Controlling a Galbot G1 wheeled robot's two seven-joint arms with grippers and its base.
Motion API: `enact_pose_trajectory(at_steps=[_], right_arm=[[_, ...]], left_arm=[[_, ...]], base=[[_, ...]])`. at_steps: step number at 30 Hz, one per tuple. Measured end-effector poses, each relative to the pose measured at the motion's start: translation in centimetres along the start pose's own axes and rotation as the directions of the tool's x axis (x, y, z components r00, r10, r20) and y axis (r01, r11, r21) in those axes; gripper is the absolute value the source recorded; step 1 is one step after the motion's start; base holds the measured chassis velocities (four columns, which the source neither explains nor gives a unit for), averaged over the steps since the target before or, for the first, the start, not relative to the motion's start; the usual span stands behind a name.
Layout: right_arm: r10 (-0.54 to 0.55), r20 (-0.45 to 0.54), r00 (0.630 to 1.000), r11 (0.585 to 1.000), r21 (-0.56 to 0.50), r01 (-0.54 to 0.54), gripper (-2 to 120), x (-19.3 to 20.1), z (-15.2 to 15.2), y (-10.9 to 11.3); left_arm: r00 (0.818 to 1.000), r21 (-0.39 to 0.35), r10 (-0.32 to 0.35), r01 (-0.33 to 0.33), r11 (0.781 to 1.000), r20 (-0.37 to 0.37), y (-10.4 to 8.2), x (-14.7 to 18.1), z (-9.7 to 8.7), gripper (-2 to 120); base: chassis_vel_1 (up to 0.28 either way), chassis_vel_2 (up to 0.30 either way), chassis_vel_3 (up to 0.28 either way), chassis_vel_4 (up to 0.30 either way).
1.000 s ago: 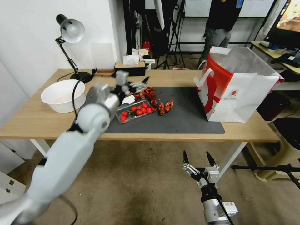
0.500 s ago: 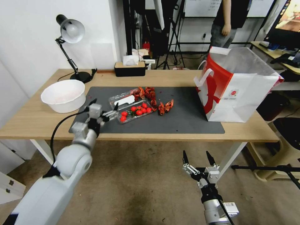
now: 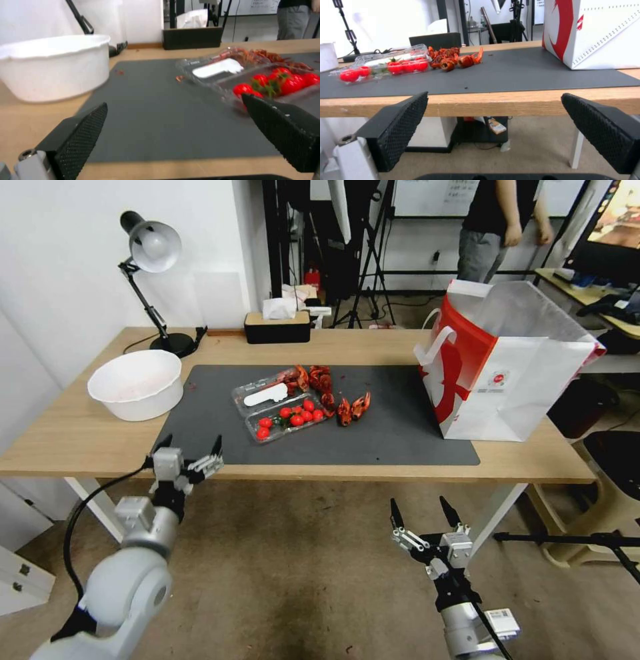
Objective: Pick up the trash from the table and place it into the takeout bag.
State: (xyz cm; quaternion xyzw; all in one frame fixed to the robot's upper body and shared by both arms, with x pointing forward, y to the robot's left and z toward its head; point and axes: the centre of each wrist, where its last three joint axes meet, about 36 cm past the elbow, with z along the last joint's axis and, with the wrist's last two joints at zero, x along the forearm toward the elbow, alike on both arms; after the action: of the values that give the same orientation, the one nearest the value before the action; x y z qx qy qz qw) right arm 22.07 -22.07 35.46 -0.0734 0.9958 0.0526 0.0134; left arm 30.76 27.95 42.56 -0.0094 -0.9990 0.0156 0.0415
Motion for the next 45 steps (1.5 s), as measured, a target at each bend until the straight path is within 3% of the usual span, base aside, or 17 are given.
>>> enact_pose_trajectory(at_steps=[7, 16, 45], right_arm=[[-0.022, 0.007, 1.000, 1.000, 0.001, 0.022, 100, -0.3, -0.1, -1.0], [-0.025, 0.010, 1.000, 1.000, 0.003, 0.025, 100, -0.4, -0.2, -1.2], [-0.032, 0.037, 0.999, 0.999, -0.012, 0.032, 100, -1.9, -0.9, -2.4]], left_arm=[[1.000, 0.028, 0.012, -0.011, 1.000, -0.013, 0.2, 1.6, 1.3, 100], [1.000, 0.029, 0.014, -0.014, 0.999, -0.013, 0.2, 1.7, 1.5, 100], [0.999, 0.018, -0.010, 0.011, 1.000, -0.033, 0.3, 3.5, 5.1, 100]], base=[[0.000, 0.000, 0.000, 0.000], [0.000, 0.000, 0.000, 0.000], [0.000, 0.000, 0.000, 0.000]])
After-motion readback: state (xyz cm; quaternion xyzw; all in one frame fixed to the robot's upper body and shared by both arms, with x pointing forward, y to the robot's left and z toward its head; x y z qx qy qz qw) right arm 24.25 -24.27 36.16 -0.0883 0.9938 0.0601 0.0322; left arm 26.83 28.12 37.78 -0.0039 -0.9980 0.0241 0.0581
